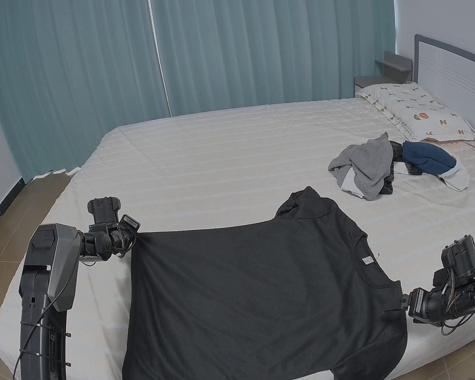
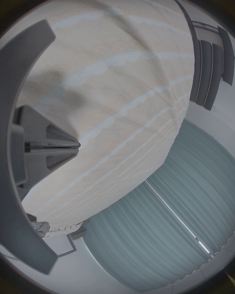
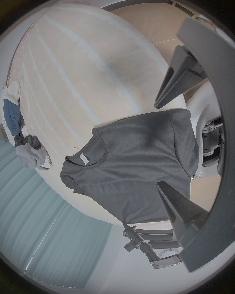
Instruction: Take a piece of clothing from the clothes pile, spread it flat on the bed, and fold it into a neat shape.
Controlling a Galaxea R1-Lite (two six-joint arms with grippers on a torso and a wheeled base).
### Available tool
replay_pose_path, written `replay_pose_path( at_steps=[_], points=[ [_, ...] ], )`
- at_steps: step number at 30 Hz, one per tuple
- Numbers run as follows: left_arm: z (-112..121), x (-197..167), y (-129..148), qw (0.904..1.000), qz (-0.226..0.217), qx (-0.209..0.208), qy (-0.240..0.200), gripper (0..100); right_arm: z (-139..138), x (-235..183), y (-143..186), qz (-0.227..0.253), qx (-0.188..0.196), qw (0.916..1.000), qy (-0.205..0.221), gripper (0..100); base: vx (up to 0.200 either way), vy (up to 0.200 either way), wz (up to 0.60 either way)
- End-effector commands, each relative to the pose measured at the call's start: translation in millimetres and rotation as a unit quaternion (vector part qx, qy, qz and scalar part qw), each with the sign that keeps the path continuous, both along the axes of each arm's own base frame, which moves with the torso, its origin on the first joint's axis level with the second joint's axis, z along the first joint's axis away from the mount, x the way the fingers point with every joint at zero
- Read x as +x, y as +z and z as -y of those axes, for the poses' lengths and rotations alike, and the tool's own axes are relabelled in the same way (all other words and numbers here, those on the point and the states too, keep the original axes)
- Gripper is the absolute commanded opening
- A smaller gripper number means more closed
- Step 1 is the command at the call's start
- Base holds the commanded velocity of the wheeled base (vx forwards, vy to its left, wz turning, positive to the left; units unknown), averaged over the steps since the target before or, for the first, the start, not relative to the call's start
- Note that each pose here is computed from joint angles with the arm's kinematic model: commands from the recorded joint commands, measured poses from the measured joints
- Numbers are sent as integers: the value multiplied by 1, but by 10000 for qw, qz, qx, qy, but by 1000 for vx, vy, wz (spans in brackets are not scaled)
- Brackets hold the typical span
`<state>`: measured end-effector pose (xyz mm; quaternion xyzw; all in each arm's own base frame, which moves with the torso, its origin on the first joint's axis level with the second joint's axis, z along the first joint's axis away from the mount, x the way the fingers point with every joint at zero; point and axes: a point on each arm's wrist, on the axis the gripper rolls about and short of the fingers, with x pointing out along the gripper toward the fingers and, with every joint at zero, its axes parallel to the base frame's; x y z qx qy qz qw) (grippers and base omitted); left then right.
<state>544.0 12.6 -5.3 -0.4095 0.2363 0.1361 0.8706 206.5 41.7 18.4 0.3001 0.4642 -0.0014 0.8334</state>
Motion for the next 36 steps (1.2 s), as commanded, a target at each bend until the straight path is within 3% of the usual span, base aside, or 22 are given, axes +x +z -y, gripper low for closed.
replay_pose_path(
  at_steps=[1, 6, 11, 14, 20, 28, 36],
  points=[
    [-5, 1, 1, 9999, 142, 29, 90, 0, 3, 5, -3, -16, 7, 9999, -103, 100, 0, 0, 0],
    [-7, 2, -1, 9995, 210, 86, 215, 0, 6, 14, 0, 214, 54, 9995, -214, 100, 0, 0, 0],
    [-7, 2, -2, 9996, 180, 83, 225, 0, 5, 27, 10, 834, 135, 9962, -208, 100, 0, 0, 0],
    [-5, 1, -1, 9997, 82, 82, 209, 0, 5, 50, 9, 1108, 128, 9935, -241, 100, 0, 0, 0],
    [-1, -3, -5, 9995, -219, 2, 218, 0, 10, 138, -2, 1579, -166, 9863, -441, 100, 0, 0, 0],
    [-3, -5, -7, 9988, -396, -126, 263, 0, 3, 224, -38, 1677, -566, 9840, -221, 100, 0, 0, 0],
    [-4, -7, -10, 9980, -557, -136, 268, 0, -9, 260, -57, 1771, -685, 9818, 1, 100, 0, 0, 0]
  ],
)
